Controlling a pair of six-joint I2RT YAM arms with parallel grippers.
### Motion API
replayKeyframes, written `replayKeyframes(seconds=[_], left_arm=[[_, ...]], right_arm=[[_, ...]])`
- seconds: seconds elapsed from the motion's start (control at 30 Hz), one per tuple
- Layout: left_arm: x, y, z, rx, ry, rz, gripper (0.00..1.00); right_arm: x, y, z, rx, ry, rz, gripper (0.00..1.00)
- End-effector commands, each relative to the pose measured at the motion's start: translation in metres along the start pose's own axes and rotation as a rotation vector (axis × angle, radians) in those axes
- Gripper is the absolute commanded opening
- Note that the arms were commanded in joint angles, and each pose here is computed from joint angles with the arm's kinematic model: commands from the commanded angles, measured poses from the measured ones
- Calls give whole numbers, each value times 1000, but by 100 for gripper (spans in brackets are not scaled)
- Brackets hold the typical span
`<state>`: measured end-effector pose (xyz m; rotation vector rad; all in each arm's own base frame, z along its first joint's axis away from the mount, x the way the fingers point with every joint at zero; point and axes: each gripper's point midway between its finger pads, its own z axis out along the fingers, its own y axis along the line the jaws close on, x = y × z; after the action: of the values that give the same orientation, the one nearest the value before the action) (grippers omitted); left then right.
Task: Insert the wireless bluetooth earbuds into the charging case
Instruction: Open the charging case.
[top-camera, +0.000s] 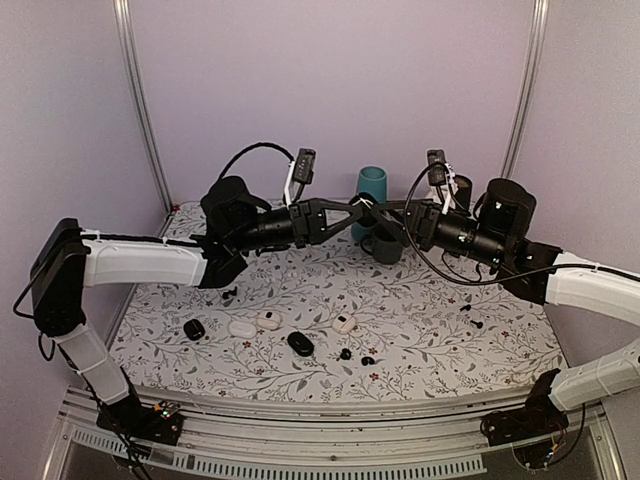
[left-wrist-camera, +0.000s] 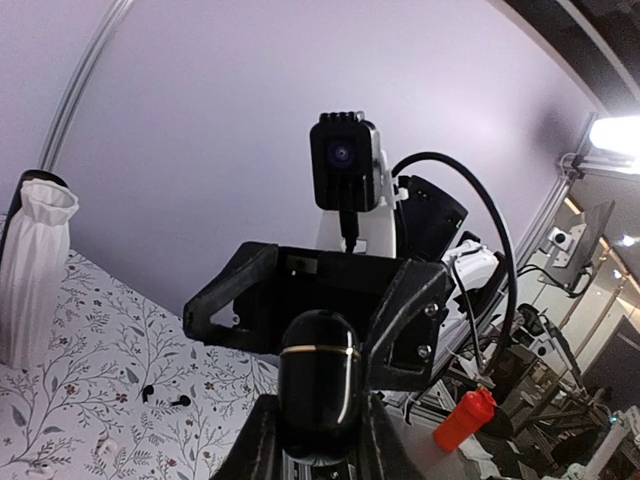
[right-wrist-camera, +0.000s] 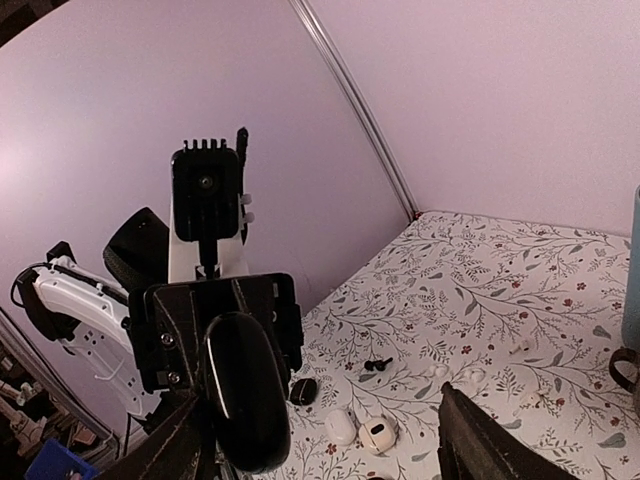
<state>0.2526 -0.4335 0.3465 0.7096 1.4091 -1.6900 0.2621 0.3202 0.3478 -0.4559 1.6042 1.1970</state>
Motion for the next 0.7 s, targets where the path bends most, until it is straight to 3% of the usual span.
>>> replayKeyframes(seconds=[0.0, 0.27, 0.67], left_arm=[[-11, -24, 4, 85, 1, 60, 0], [-7, -44, 1, 170, 17, 100, 0], [-5, -39, 2, 154, 23, 94, 0]], right_arm=[[4, -11, 5, 47, 4, 7, 76], [-3, -39, -10, 118, -28, 80, 76], [-13, -24, -13, 63, -30, 52, 76]])
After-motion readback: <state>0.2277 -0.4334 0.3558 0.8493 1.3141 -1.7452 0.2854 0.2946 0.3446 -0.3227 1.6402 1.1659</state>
